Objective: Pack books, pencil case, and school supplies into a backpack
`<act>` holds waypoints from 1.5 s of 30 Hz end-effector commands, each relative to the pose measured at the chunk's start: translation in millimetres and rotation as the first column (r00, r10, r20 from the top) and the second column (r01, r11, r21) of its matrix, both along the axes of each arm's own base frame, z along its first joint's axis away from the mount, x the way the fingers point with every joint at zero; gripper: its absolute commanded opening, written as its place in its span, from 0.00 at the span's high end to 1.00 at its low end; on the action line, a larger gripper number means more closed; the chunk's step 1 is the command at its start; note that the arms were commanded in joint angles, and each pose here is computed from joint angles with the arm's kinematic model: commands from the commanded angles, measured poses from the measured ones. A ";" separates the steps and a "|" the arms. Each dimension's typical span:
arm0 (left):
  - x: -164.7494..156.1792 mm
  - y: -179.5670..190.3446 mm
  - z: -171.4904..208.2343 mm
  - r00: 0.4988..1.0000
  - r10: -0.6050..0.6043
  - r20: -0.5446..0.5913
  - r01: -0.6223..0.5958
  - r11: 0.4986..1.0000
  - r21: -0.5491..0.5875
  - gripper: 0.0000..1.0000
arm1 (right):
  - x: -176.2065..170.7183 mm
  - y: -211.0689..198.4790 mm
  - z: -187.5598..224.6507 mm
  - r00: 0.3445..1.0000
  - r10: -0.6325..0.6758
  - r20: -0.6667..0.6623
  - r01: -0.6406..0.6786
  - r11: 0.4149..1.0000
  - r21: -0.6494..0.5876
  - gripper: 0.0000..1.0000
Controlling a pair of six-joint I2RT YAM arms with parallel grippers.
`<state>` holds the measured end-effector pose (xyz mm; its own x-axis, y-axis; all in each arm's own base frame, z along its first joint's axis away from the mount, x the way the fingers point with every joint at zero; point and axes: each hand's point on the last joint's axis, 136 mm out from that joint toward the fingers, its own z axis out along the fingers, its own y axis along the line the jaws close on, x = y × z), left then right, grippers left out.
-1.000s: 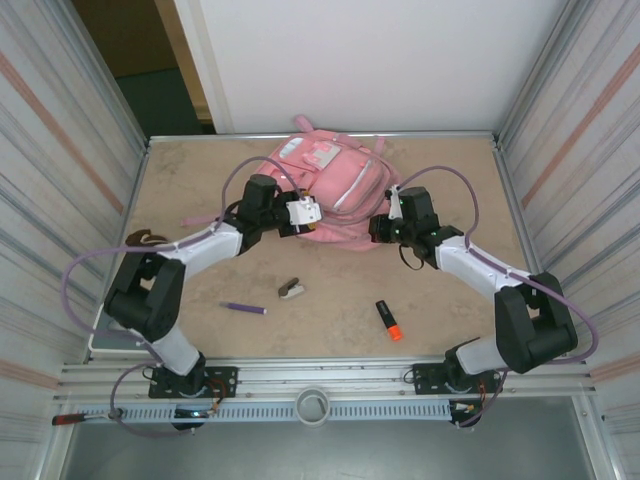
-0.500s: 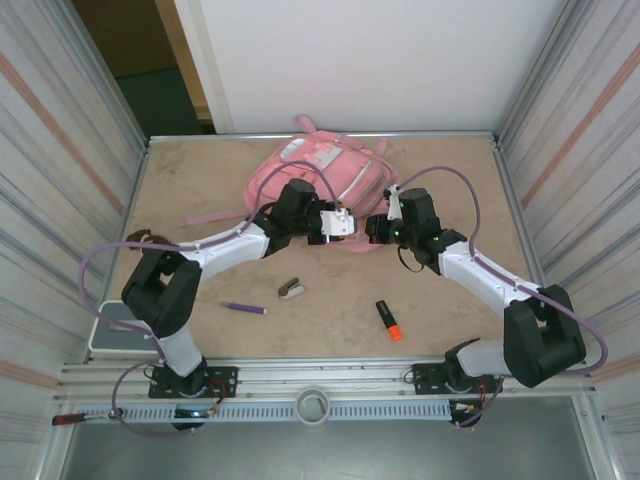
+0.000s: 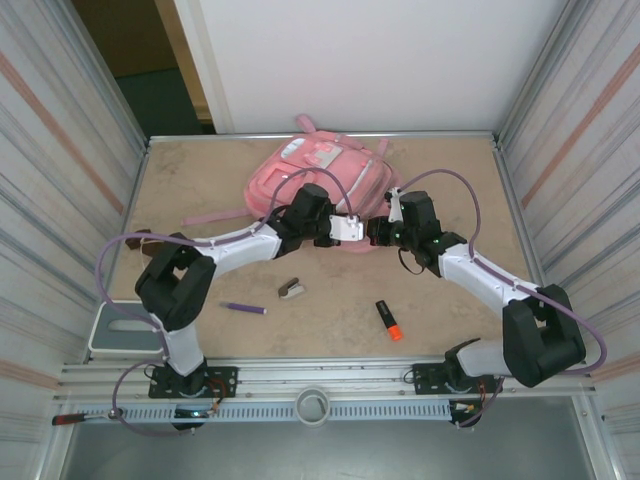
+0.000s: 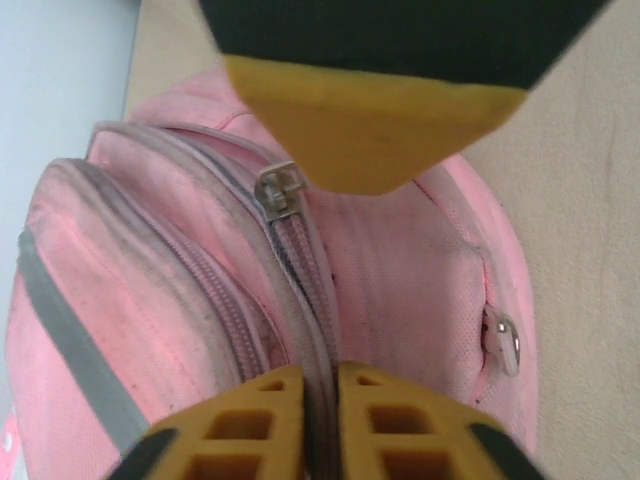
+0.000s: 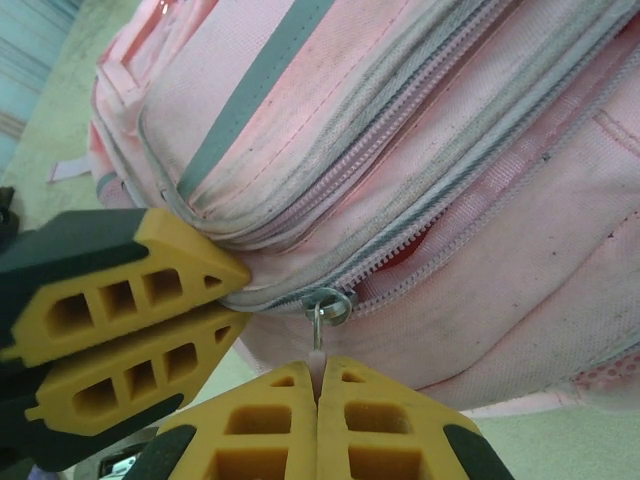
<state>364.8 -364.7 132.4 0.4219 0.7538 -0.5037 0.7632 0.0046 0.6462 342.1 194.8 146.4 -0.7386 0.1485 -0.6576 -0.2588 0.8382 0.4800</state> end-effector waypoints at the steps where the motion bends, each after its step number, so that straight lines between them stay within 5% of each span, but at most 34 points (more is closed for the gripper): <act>1: 21.1 17.0 -9.9 0.996 0.075 0.043 -0.077 0.995 0.066 0.98 | 6.0 -4.6 4.1 0.999 -0.025 0.024 0.025 1.000 0.016 1.00; 16: 25.2 65.1 19.0 0.992 0.126 0.017 -0.124 0.989 -0.080 1.00 | 18.8 -66.0 -21.2 0.967 -0.253 0.011 0.250 0.946 -0.208 1.00; 26: 33.6 118.9 38.1 0.966 0.255 -0.034 -0.255 0.934 -0.251 1.00 | 20.4 -25.3 -5.6 0.987 -0.159 0.013 0.160 0.983 -0.090 1.00; 30: 20.5 110.5 40.0 0.976 0.201 -0.087 -0.218 0.936 -0.276 0.68 | 16.9 -14.3 -5.1 0.992 -0.123 0.007 0.123 0.991 -0.056 1.00; 36: 5.0 86.3 32.4 0.985 0.137 -0.110 -0.159 0.959 -0.234 0.54 | 9.5 4.8 -3.0 1.000 -0.001 0.015 0.001 1.000 -0.007 1.00; 40: 7.1 80.9 28.3 0.983 0.139 -0.120 -0.163 0.962 -0.218 0.54 | 8.3 20.9 -4.7 0.993 0.116 0.021 -0.116 0.993 -0.004 0.75; 45: 8.2 82.9 29.0 0.981 0.154 -0.118 -0.177 0.959 -0.222 0.54 | 15.8 35.9 -15.3 0.970 0.241 0.015 -0.240 0.969 -0.066 0.61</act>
<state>367.7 -283.8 154.1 0.2521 0.6666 -0.7015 0.8078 0.2541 0.5319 355.2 215.1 124.6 -0.7625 0.0263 -0.6464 -0.3518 0.8217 0.4484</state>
